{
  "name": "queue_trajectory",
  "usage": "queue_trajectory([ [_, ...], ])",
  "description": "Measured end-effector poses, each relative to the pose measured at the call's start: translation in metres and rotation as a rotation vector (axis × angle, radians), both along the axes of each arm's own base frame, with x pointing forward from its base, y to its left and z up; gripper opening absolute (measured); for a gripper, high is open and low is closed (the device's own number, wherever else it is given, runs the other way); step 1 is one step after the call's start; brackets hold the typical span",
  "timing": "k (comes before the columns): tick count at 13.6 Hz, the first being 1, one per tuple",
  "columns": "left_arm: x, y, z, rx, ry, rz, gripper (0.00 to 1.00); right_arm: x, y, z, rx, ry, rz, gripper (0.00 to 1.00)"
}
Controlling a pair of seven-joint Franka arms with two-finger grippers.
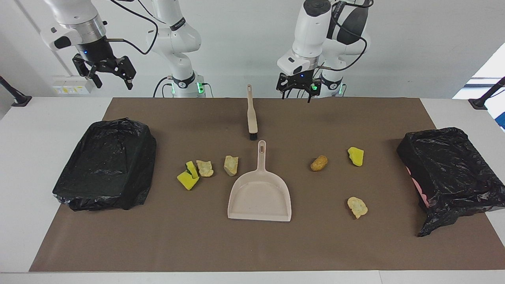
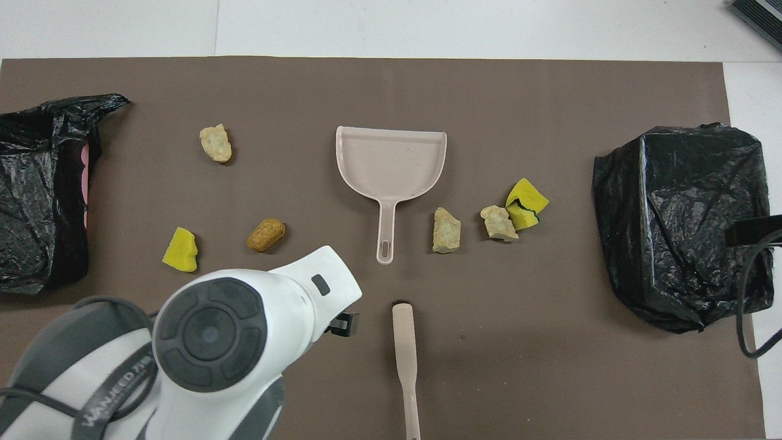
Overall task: Sweep and dump trash in bin
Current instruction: 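Grasp the beige brush handle with the left gripper and lift it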
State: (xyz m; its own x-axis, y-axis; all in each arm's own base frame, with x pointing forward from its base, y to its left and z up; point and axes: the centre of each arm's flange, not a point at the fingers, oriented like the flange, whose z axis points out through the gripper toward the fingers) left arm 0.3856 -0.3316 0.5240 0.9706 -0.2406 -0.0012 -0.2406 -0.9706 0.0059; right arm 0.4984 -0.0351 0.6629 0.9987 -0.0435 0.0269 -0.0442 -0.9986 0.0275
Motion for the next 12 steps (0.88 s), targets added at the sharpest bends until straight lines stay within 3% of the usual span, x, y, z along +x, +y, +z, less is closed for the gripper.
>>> queue_trajectory([
  [3, -0.03, -0.034, -0.031, 0.005, -0.02, 0.012, 1.0, -0.009, 0.012, 0.017, -0.002, -0.012, 0.023, 1.0],
  [7, -0.081, -0.079, -0.089, -0.008, -0.039, 0.011, 1.0, -0.013, 0.009, 0.015, 0.045, 0.014, 0.01, 1.0],
  [12, -0.146, -0.124, -0.136, -0.024, 0.003, -0.001, 1.0, -0.005, 0.005, 0.005, 0.045, 0.034, 0.002, 1.0],
])
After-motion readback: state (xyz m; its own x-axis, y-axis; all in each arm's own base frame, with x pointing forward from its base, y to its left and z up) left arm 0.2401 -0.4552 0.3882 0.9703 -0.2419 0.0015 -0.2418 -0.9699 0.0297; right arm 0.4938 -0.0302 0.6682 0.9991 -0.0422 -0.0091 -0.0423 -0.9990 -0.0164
